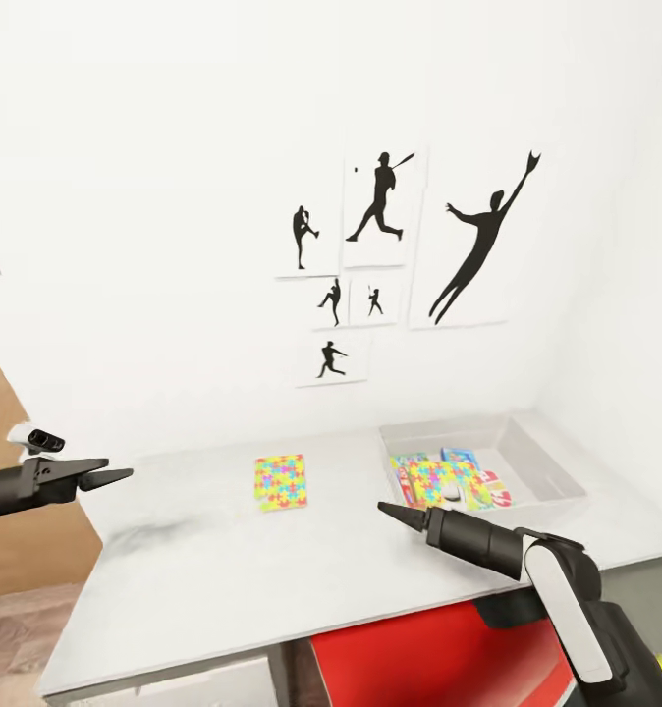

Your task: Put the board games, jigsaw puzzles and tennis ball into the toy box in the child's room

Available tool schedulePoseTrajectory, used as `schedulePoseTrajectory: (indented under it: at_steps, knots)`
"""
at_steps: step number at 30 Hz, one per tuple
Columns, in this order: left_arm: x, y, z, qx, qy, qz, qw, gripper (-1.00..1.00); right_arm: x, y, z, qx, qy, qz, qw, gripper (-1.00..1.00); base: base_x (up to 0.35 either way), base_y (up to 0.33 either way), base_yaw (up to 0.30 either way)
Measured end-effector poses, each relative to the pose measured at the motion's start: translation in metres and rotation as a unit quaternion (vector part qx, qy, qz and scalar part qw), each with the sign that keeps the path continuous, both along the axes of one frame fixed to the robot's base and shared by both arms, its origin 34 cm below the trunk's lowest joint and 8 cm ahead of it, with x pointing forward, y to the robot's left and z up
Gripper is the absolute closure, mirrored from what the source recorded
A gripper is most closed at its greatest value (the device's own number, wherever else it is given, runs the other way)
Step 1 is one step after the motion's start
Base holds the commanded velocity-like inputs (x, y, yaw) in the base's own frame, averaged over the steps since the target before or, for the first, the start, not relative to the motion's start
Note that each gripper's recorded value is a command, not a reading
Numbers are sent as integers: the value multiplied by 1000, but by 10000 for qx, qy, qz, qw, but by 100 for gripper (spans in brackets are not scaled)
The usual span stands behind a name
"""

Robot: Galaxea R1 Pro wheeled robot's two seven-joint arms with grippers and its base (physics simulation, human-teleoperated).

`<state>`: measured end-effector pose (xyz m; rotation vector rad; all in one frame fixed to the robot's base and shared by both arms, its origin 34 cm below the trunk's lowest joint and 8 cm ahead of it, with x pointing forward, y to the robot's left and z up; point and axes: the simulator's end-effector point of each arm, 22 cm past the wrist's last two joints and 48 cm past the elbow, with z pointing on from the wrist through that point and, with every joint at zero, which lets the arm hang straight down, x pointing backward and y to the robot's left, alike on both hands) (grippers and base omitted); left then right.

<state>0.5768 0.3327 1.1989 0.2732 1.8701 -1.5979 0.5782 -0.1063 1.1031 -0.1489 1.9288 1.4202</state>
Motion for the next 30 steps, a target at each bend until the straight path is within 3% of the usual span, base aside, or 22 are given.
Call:
schedulePoseTrajectory:
  at_steps: [10,30]
  knots:
    - [0,0,0,-1,-1,-1,10000,-100,0,0,0,-2,-3,-1,10000,-100,21,278,32]
    - [0,0,0,-8,1,2,10000,-100,0,-1,0,-11,-7,-1,10000,-100,165,146,0]
